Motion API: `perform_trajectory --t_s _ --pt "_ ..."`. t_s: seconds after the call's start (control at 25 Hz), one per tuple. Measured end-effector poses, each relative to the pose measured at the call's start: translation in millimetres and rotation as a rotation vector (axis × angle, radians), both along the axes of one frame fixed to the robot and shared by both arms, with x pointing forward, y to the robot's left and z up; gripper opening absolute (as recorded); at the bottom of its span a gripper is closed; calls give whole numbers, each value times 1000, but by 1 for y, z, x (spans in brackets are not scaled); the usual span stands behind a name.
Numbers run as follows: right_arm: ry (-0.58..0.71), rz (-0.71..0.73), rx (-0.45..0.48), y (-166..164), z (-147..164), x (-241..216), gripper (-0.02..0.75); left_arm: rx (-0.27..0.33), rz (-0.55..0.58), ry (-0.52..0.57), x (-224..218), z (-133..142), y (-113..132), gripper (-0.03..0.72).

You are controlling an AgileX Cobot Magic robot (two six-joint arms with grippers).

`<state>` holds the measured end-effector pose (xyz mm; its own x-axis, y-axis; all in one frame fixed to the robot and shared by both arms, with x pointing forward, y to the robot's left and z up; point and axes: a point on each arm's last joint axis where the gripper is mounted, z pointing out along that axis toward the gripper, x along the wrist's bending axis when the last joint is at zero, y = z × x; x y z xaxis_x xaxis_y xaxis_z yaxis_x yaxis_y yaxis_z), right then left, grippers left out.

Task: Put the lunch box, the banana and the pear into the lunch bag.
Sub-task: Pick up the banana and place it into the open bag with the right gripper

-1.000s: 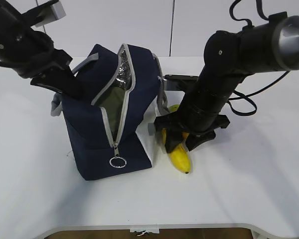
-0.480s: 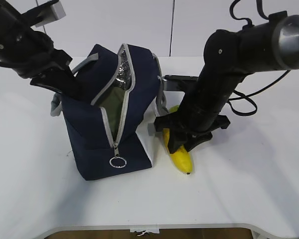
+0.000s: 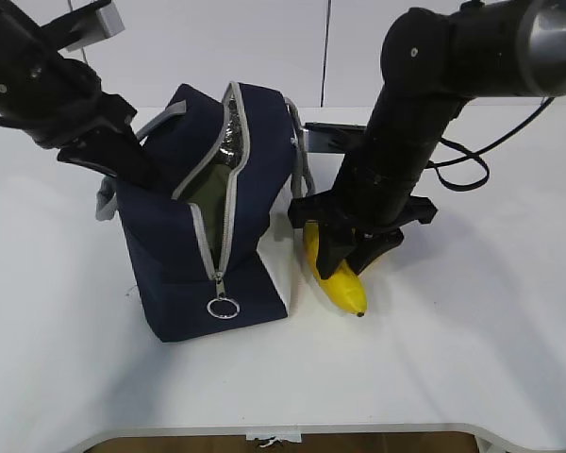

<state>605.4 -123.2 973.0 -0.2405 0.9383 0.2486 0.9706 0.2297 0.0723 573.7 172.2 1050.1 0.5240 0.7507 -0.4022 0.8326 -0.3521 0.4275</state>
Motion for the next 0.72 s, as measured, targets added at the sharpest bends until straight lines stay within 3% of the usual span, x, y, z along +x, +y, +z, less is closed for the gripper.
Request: perform_trajectory --t_s 0.36,0.72 --pt "-49 36 -6 3 35 12 267 14 -5 -3 0 -1 1 12" --pt "-236 67 -113 -4 79 31 267 18 -6 -4 0 -1 1 12"
